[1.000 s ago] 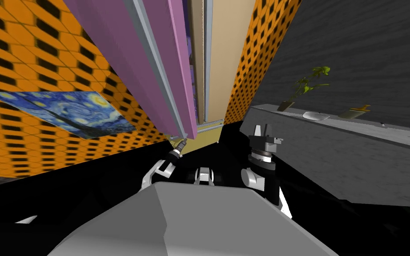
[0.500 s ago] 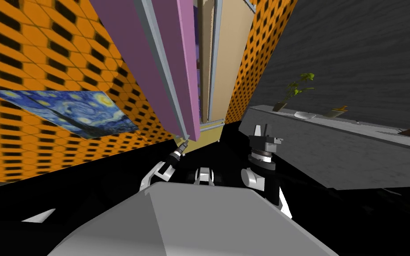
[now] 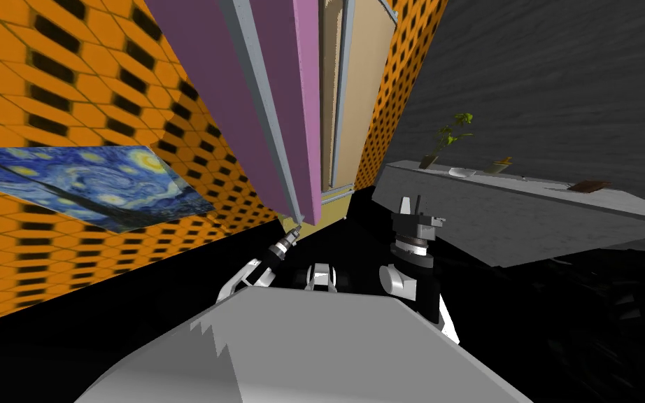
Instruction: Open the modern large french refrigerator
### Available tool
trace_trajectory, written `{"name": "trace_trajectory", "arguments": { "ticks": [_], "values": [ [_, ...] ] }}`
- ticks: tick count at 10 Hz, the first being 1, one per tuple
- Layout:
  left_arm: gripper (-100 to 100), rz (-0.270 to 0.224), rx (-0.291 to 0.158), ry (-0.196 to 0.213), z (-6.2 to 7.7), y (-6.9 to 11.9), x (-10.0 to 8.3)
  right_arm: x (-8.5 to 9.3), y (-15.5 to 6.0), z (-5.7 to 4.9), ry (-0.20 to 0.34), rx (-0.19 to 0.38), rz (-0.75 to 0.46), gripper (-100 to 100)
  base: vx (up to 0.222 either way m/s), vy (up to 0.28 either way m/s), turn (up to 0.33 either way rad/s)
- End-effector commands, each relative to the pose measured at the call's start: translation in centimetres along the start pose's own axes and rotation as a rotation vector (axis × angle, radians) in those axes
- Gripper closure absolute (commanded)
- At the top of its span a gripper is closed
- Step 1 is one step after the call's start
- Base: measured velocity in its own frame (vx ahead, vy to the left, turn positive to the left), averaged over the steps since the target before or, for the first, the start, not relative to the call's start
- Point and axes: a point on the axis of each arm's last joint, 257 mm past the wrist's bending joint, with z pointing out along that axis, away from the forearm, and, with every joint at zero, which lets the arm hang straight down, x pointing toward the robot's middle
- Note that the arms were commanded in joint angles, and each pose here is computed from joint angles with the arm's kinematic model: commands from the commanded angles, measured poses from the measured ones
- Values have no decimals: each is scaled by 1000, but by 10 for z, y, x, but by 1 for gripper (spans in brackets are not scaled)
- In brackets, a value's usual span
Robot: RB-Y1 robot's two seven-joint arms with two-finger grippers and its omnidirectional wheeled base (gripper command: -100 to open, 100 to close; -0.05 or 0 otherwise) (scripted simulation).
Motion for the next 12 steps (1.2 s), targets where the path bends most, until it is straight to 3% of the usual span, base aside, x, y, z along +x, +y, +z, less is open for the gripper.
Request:
{"name": "trace_trajectory", "arguments": {
  "ticks": [1,2,3,12],
  "values": [
    [100,11,50,32,-8,-19,9,0,0,0,0,0,0,0,-112,268,-135],
    [100,10,68,50,-12,-26,16,0,0,0,0,0,0,0,-114,271,-132],
    [-100,6,45,54,-16,-22,16,0,0,0,0,0,0,0,-56,119,-14],
    [-100,10,68,83,-40,-68,5,0,0,0,0,0,0,0,41,-26,40]
  ]
}}
